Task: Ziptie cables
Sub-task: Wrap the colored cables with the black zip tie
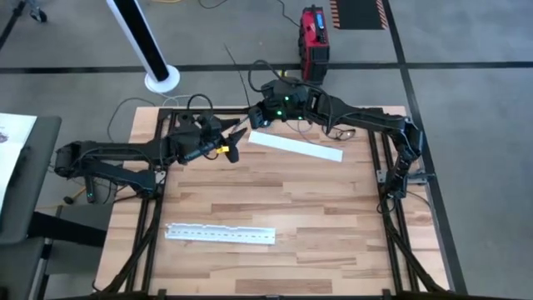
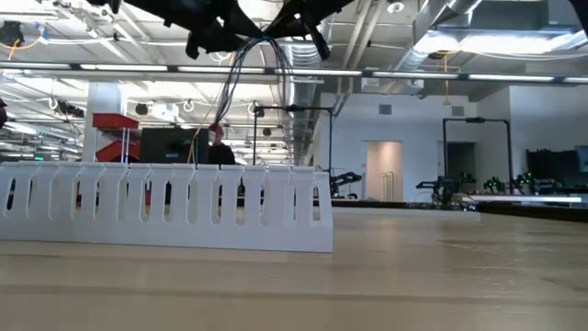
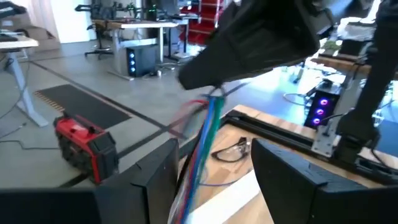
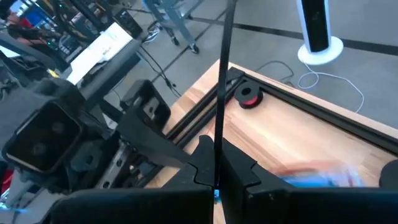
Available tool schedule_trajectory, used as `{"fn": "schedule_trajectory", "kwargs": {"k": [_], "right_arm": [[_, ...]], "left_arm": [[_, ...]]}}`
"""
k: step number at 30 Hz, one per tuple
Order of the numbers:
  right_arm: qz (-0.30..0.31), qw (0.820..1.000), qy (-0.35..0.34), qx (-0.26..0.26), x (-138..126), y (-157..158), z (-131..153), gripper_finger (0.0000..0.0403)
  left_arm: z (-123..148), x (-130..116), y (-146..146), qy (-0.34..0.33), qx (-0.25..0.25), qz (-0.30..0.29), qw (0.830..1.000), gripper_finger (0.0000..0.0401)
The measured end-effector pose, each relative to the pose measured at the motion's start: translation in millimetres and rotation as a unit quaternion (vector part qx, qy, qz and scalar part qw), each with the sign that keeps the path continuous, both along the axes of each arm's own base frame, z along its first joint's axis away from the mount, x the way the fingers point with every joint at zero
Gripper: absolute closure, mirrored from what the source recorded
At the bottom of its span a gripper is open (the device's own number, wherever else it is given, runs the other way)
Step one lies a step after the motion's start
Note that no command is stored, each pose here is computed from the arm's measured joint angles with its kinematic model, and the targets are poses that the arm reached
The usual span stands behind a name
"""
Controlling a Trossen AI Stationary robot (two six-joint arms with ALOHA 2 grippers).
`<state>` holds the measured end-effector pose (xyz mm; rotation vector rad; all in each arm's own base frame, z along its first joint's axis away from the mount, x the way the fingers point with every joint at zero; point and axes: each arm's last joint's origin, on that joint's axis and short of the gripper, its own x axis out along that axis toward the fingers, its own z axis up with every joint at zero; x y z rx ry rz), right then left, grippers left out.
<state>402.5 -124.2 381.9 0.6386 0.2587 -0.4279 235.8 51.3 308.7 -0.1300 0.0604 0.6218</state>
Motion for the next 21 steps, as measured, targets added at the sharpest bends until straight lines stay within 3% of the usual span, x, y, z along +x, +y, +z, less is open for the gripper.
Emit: {"fn": "schedule_trajectory", "kwargs": {"k": [10, 21], "right_arm": [[-0.009, 1.0, -0.007, 0.013, 0, 0, 0, 0.0403], [-0.01, 0.999, -0.036, 0.012, 8, 2, 0, 0.0403]], "left_arm": [[11, -1, 1, -0.053, 0.015, 0.011, 0.998, 0.0204], [8, 6, 2, -0.057, 0.017, 0.017, 0.998, 0.0204]]}}
